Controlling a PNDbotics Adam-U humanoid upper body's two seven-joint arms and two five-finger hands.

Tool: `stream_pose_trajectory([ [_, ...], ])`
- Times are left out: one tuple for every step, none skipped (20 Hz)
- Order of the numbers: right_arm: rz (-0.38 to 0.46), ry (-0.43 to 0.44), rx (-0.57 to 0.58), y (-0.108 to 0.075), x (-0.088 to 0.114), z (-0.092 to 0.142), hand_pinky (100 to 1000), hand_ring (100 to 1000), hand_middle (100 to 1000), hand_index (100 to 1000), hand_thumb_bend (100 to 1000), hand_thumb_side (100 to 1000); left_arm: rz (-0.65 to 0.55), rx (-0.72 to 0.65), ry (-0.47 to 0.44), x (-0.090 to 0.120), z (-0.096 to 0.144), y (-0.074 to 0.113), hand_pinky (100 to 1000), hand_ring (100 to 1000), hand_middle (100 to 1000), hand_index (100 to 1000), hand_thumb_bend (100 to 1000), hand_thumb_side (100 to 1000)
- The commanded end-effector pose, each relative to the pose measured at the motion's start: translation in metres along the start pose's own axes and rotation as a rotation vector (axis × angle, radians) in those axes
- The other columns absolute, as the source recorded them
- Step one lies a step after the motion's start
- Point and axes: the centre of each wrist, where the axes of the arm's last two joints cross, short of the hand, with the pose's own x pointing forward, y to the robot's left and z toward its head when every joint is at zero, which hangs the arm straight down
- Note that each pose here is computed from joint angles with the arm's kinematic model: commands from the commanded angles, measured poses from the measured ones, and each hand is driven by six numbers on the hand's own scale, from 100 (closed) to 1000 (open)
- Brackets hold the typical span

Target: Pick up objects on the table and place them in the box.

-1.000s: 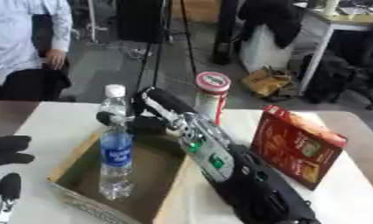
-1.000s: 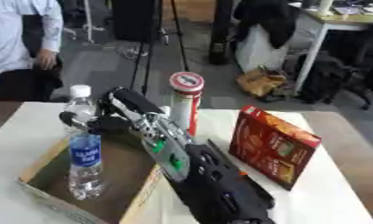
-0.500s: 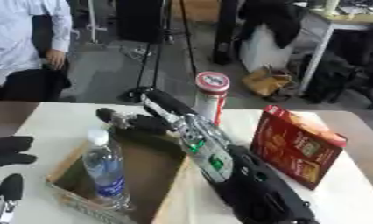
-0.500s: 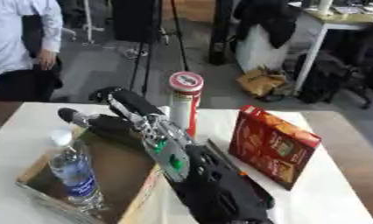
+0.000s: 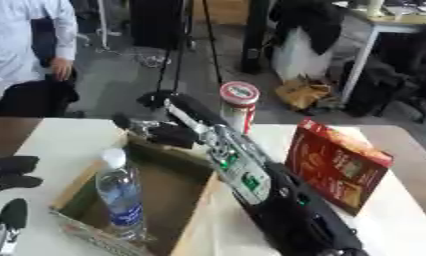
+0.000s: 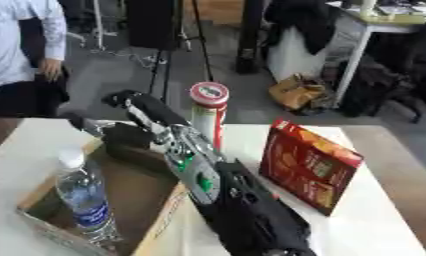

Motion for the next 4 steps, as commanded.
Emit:
stream_pose_trajectory([
  [-0.005, -0.038, -0.102, -0.030, 0.010, 0.001, 886, 880, 823, 893, 486, 1000, -0.015, 0.008, -0.022, 0.003, -0.004, 0.006, 837, 812, 802, 758, 100, 790],
  [-0.005, -0.057, -0.144, -0.041, 0.013, 0.005, 886, 880, 823, 893, 486, 1000, -0.016, 0.010, -0.020, 0.003, -0.004, 0.006, 837, 812, 802, 758, 100, 790],
  [-0.008, -0.073, -0.177, -0.050, 0.016, 0.009, 888, 883, 824, 893, 467, 1000, -0.018, 0.011, -0.018, 0.003, -0.003, 0.006, 837, 812, 802, 758, 100, 789],
  [-0.012, -0.088, -0.205, -0.057, 0.019, 0.012, 888, 883, 824, 893, 467, 1000, -0.019, 0.011, -0.017, 0.003, -0.003, 0.006, 837, 812, 802, 758, 100, 789],
])
